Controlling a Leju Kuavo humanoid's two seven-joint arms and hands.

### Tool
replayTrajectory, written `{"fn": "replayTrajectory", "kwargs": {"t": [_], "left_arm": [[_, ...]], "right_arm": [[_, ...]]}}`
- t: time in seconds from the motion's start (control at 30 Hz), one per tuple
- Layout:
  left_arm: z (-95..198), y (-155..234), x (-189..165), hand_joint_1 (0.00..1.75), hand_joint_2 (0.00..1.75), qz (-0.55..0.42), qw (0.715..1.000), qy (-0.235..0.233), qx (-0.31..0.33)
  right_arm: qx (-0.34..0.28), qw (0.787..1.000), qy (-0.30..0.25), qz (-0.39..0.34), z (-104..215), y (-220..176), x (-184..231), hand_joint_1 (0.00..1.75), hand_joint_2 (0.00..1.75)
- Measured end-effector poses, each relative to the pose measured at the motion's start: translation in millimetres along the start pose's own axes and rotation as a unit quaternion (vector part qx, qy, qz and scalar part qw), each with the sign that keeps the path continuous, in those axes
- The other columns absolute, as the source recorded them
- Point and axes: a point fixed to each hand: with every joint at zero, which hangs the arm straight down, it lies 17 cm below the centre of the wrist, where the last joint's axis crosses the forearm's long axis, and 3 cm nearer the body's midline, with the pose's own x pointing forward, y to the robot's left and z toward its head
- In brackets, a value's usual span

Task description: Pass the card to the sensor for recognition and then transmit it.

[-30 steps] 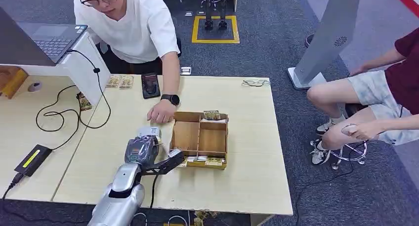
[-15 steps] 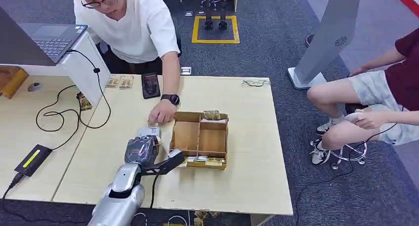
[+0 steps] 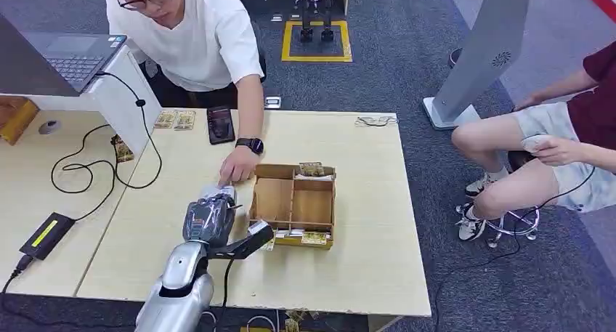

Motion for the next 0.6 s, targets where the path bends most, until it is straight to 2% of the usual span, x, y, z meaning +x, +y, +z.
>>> {"fn": "replayTrajectory", "kwargs": {"t": [0.33, 0.6], "left_arm": [[-9.5, 94.7, 25.3, 1.75, 1.75, 0.037, 0.990, -0.028, 0.131], [-8.9, 121.4, 30.5, 1.75, 1.75, 0.048, 0.984, -0.035, 0.166]], "right_arm": [[-0.002, 1.000, -0.007, 0.000, -0.1, -0.3, 1.7, 0.00, 1.75], [-0.001, 1.000, -0.008, 0.000, 0.1, 0.5, 1.6, 0.00, 1.75]]}}
